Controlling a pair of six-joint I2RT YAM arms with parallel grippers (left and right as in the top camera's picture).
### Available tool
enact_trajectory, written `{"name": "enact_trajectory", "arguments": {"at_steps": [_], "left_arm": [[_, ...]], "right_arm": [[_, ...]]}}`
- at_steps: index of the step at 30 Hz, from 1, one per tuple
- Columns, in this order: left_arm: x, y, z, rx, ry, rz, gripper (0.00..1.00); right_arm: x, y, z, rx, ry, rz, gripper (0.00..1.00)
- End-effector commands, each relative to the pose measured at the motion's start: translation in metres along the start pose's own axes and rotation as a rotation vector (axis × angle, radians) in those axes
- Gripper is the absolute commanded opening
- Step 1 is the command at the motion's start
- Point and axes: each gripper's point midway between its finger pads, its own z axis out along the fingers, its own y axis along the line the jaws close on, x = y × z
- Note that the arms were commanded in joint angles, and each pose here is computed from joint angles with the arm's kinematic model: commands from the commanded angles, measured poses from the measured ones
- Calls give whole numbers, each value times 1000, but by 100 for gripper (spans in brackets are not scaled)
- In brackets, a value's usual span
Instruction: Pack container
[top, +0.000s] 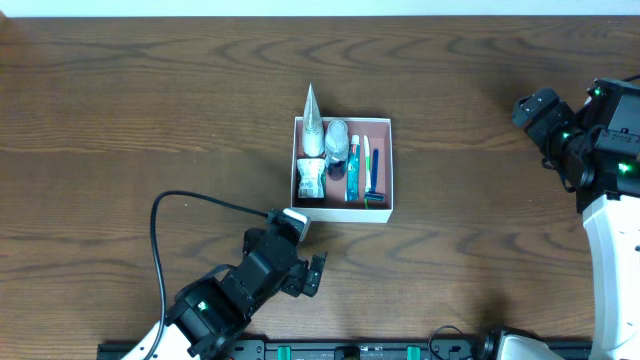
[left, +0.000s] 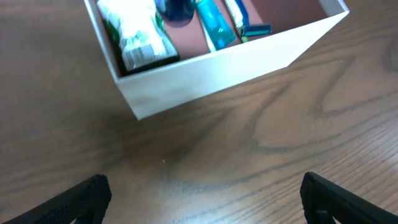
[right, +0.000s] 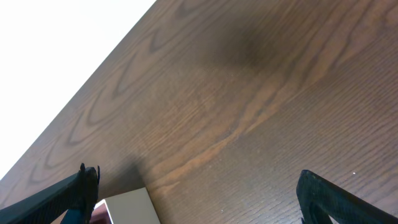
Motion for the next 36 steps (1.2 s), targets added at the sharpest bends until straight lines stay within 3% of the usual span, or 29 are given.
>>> {"name": "enact_trajectory", "arguments": {"at_steps": [1,6,18,28,36], "left_arm": [[-6,-5,-4,25,-33,139,98],[-22,7,-17,0,-131,248,98],[-50,77,-41,-69,-403,-10,98],[-46,119,-47,-197,-688,-24,98],[-44,133,-51,-284,-716,32,98]], "right_arm": [[-4,0,-3,1,-15,-5,99],[-4,0,-3,1,-15,-5,99],[-4,0,-3,1,-15,-5,99],[-4,0,-3,1,-15,-5,99],[-4,0,-3,1,-15,-5,99]]}}
